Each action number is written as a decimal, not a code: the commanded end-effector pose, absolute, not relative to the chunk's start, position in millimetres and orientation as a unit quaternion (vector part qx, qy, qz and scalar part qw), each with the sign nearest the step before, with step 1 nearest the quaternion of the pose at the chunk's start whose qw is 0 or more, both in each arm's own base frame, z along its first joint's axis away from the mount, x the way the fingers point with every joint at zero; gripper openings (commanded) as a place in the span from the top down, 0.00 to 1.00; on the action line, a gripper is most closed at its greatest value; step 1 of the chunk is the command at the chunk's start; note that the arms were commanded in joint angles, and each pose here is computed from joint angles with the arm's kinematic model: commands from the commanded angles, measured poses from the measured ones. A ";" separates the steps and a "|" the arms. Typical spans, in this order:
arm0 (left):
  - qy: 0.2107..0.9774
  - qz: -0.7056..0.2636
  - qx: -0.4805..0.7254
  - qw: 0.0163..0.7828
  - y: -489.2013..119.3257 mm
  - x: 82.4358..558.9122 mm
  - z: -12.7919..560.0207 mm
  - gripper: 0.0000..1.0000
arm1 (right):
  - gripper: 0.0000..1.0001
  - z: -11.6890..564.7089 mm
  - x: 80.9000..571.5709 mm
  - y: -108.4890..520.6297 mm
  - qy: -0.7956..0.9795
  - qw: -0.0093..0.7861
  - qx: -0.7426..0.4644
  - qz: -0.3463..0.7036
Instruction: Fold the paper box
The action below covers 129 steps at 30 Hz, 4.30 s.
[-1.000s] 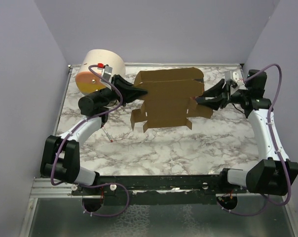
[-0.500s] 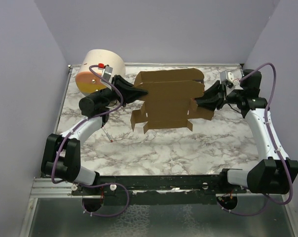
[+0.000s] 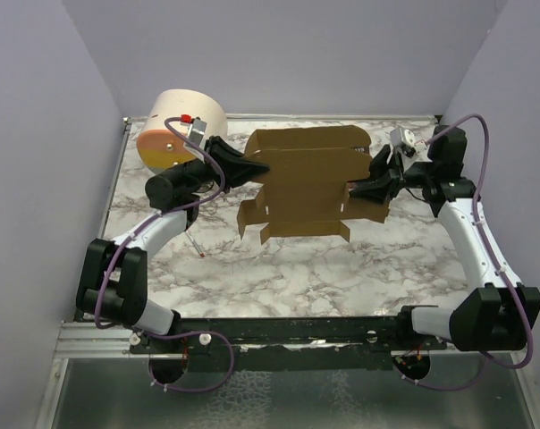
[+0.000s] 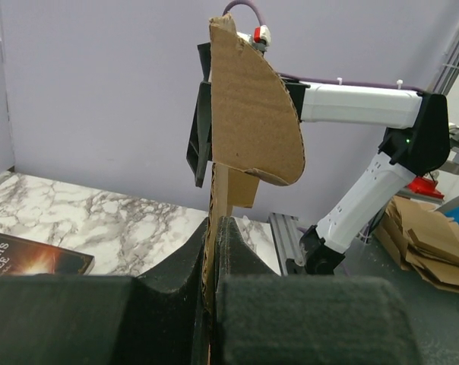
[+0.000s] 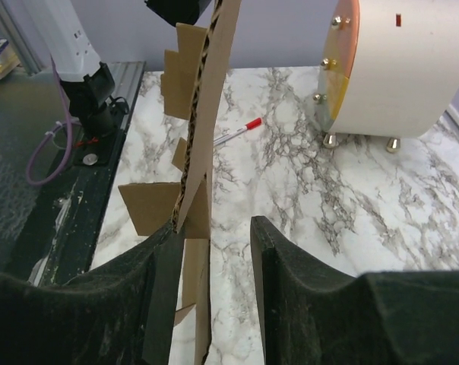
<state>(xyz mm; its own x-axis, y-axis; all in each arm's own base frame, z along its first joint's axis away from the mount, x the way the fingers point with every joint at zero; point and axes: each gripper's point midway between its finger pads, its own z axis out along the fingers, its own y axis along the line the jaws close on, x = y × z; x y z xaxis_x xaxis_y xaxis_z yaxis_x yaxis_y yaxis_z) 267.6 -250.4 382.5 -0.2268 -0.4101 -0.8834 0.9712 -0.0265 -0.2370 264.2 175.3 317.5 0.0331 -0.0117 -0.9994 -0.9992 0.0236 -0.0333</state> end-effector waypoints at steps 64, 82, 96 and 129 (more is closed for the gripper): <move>0.420 -0.632 0.395 0.517 -249.1 255.6 365.0 1.00 | 0.03 388.5 273.0 154.5 0.557 0.511 -0.463 0.463; 0.443 -0.616 0.402 0.512 -259.1 270.6 359.7 1.00 | 0.22 353.5 282.5 197.5 0.632 0.419 -0.478 0.443; 0.446 -0.617 0.402 0.509 -260.2 270.7 356.1 1.00 | 0.57 348.8 281.5 207.9 0.636 0.402 -0.492 0.438; 0.448 -0.617 0.400 0.509 -260.4 272.5 356.2 1.00 | 0.99 353.0 281.7 207.5 0.635 0.409 -0.512 0.410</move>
